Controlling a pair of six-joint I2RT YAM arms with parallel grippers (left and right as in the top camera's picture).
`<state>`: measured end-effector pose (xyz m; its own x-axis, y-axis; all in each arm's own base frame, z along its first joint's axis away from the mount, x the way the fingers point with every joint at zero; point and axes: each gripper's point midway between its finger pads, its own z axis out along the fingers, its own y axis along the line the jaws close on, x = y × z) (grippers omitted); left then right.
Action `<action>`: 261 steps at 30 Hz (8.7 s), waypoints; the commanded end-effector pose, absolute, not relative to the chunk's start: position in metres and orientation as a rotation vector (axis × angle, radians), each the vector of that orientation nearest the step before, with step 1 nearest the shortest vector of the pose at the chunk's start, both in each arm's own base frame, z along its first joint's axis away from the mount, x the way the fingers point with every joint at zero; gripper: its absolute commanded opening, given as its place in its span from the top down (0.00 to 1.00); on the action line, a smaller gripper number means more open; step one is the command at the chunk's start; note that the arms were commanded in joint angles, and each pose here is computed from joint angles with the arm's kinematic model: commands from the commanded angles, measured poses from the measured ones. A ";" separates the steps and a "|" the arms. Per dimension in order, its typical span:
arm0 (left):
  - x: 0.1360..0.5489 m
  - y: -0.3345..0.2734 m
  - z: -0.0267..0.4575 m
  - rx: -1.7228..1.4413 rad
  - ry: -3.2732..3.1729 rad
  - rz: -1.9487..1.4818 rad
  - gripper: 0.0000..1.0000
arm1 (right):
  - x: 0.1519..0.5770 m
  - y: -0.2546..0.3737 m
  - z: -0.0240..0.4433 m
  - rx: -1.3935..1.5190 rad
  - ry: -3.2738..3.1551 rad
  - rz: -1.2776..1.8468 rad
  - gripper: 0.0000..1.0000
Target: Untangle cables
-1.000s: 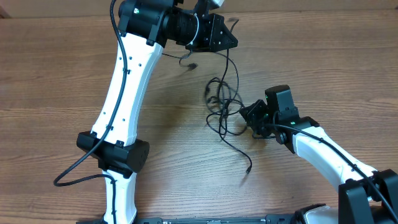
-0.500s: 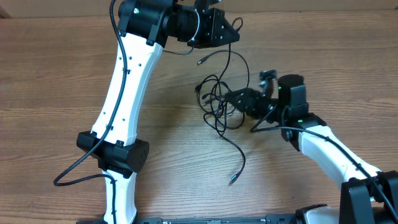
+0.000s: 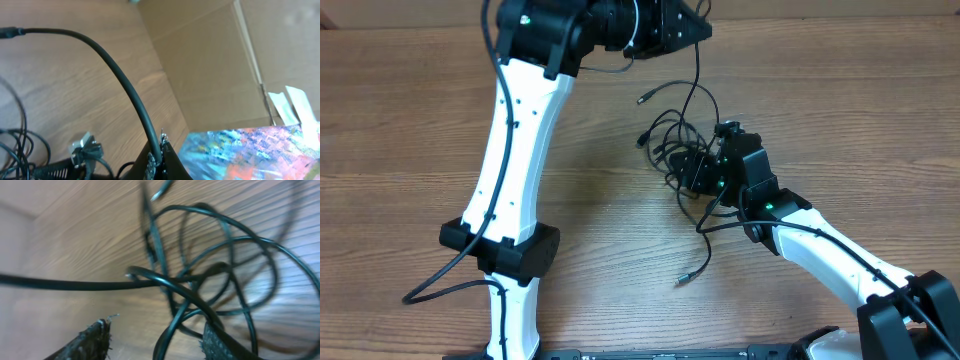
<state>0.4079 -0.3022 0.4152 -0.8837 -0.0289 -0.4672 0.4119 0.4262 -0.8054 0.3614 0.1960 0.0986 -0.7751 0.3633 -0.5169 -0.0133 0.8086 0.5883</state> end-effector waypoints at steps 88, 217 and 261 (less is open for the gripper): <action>0.462 -0.082 0.325 -0.153 2.556 -0.407 0.96 | 0.357 0.048 0.146 0.500 2.482 0.823 0.54; 0.417 -0.227 0.032 0.642 2.968 0.064 0.65 | 0.360 0.085 0.118 0.601 2.561 0.337 0.50; 0.504 0.228 0.201 -0.806 2.482 0.419 0.96 | 0.359 0.085 0.117 0.601 2.563 0.335 0.50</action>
<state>0.5008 0.2023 0.1965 -0.7982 -0.3451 -0.4937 -0.5365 0.7800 0.3222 0.3548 0.0875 0.1129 -0.7989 0.4621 -0.3850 0.3462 0.8767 0.3340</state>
